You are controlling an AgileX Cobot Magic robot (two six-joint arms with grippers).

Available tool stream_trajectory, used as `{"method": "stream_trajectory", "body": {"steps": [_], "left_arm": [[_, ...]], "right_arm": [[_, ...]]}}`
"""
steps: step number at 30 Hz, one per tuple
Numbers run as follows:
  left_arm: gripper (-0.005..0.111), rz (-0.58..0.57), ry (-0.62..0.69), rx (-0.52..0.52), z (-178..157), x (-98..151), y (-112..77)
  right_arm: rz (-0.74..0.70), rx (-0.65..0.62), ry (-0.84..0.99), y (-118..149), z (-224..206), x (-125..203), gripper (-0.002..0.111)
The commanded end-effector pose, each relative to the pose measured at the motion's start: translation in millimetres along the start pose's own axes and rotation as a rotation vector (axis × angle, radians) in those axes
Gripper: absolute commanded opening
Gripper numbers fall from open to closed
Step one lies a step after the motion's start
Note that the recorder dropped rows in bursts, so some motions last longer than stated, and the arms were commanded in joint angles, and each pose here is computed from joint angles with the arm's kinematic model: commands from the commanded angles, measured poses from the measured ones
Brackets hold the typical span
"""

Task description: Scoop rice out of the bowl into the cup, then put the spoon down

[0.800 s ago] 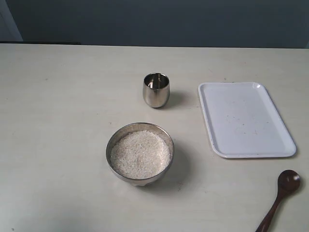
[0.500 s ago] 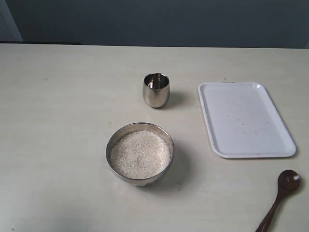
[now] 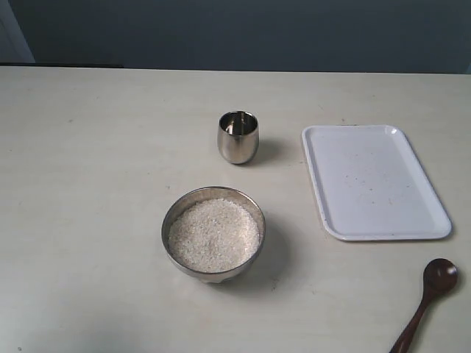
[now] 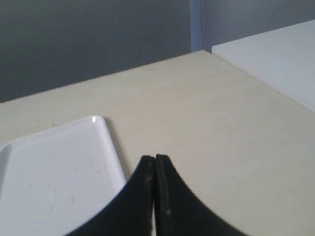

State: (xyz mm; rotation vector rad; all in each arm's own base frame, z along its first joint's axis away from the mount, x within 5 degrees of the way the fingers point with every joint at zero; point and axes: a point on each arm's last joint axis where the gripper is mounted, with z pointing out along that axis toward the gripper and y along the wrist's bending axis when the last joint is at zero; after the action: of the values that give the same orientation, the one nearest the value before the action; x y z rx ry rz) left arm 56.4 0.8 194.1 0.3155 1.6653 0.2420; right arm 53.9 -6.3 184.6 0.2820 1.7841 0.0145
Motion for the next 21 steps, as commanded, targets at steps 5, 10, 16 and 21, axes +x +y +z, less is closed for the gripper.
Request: {"method": "stream_trajectory", "body": {"steps": [5, 10, 16, 21], "left_arm": [[0.0, -0.007, -0.011, -0.001, -1, -1, 0.3], [0.0, -0.007, -0.011, -0.001, -1, -1, 0.3], [0.0, -0.007, -0.011, -0.001, -1, -1, 0.3], [0.0, -0.007, -0.011, -0.001, -1, -1, 0.3]], "right_arm": [[0.507, -0.064, -0.43, -4, -8, -37, -0.001], [0.63, -0.036, -0.589, -13, -15, -48, -0.001], [0.965, -0.137, -0.572, -13, -14, -46, -0.001], [0.525, -0.168, -0.507, 10, -33, -86, -0.001]]}}
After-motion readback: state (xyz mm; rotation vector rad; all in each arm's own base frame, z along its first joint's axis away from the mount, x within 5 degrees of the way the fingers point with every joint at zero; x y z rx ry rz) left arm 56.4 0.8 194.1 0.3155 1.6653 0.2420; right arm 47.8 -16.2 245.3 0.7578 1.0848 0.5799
